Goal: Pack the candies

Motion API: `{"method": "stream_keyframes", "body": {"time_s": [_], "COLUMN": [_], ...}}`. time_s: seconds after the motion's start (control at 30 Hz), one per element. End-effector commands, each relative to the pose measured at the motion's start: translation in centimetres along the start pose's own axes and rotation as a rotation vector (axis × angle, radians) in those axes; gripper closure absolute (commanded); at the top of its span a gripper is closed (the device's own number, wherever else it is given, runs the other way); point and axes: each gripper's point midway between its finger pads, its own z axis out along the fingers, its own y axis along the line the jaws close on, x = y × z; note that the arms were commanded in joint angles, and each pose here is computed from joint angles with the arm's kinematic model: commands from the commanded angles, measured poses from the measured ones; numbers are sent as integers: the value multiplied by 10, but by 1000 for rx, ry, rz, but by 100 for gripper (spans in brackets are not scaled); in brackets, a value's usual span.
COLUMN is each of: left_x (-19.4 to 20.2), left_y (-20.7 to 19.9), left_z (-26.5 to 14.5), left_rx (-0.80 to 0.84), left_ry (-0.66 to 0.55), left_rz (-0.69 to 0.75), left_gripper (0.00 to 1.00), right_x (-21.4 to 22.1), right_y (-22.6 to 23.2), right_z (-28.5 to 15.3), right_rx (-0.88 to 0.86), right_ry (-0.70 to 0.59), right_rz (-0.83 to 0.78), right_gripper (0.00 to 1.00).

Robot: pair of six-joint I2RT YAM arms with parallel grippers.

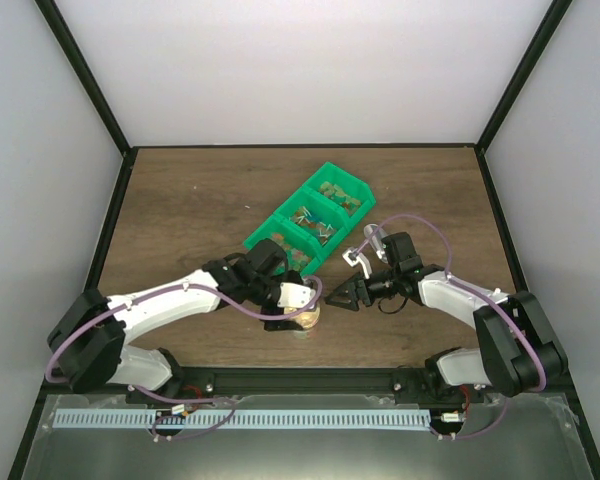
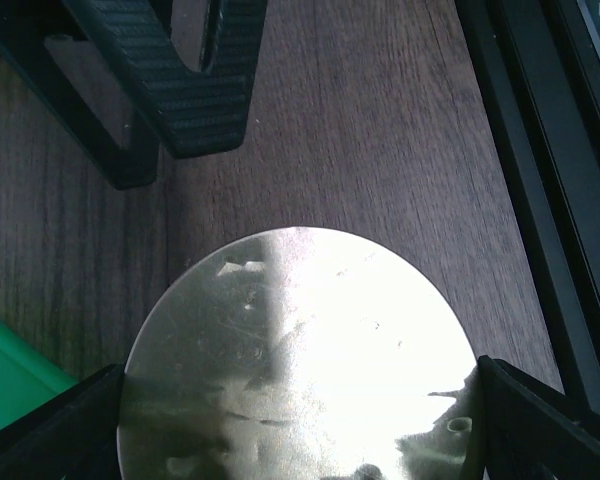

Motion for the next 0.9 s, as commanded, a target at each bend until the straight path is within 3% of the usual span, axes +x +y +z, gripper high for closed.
{"method": "stream_keyframes", "body": {"time_s": [0.0, 0.6, 0.73, 0.87], "left_x": [-1, 17, 15, 11], "left_y": [-4, -7, -6, -5], "left_z": [1, 20, 18, 14], "left_rx": [13, 64, 55, 43], "left_ry": [-11, 45, 41, 28], "left_rz": [-8, -51, -49, -43], "left_gripper": [14, 10, 1, 0], "right_x": [-10, -11, -11, -11], "right_y": [5, 7, 7, 6], "right_z": [-1, -2, -2, -2], "right_rx": [-24, -24, -25, -25], "right_ry": [-10, -14, -15, -14], "right_rz": [-32, -40, -40, -39], "right_gripper": [17, 17, 16, 16]}}
